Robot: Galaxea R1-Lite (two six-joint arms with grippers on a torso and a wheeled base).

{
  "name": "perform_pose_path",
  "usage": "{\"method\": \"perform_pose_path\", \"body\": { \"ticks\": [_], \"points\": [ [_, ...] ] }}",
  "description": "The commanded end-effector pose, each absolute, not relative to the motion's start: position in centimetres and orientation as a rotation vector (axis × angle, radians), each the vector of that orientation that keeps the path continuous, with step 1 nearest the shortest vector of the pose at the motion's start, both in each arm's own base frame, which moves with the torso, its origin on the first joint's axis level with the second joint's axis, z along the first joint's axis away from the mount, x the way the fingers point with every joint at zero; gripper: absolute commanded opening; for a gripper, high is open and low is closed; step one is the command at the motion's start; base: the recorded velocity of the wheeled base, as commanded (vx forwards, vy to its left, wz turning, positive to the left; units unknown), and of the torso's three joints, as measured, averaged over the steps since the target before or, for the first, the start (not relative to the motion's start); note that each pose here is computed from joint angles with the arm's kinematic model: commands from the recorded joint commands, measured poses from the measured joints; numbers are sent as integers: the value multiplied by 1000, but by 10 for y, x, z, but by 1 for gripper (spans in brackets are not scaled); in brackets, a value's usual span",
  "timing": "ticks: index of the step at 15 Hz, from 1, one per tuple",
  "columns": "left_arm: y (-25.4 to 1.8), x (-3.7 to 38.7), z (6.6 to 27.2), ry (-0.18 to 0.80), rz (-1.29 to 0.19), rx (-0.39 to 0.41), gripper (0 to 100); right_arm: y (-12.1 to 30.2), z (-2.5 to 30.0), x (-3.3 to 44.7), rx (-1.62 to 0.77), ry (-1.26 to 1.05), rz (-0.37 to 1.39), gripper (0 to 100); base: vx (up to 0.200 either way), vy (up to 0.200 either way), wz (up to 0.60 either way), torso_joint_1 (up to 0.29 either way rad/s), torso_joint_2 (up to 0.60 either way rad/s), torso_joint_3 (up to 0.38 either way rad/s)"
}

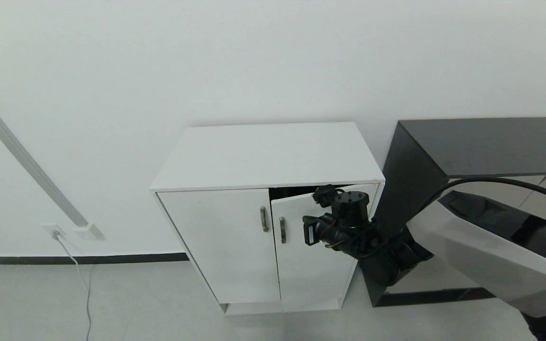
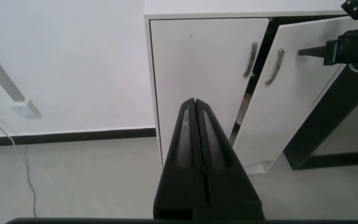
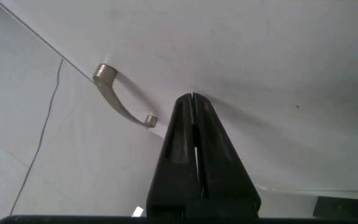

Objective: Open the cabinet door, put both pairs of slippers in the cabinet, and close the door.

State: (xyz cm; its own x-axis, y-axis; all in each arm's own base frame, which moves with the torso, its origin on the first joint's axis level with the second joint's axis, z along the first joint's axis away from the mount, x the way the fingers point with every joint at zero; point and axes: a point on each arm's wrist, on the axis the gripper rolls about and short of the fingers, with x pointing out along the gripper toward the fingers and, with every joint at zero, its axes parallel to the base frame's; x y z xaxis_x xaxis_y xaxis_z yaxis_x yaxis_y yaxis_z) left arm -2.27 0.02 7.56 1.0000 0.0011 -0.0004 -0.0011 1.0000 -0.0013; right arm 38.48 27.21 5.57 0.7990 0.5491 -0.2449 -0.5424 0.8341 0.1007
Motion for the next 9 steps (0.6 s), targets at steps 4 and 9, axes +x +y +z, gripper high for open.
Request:
{"method": "perform_pose_path", "body": {
  "ticks": [4,9],
  "points": [
    [0,-23,76,2,2,-2,0,275,48,393,27,268,580,0,0,0,0,0,0,0],
    [0,-23,76,2,2,-2,0,272,40,404,29,264,561,0,0,0,0,0,0,0]
  ]
}}
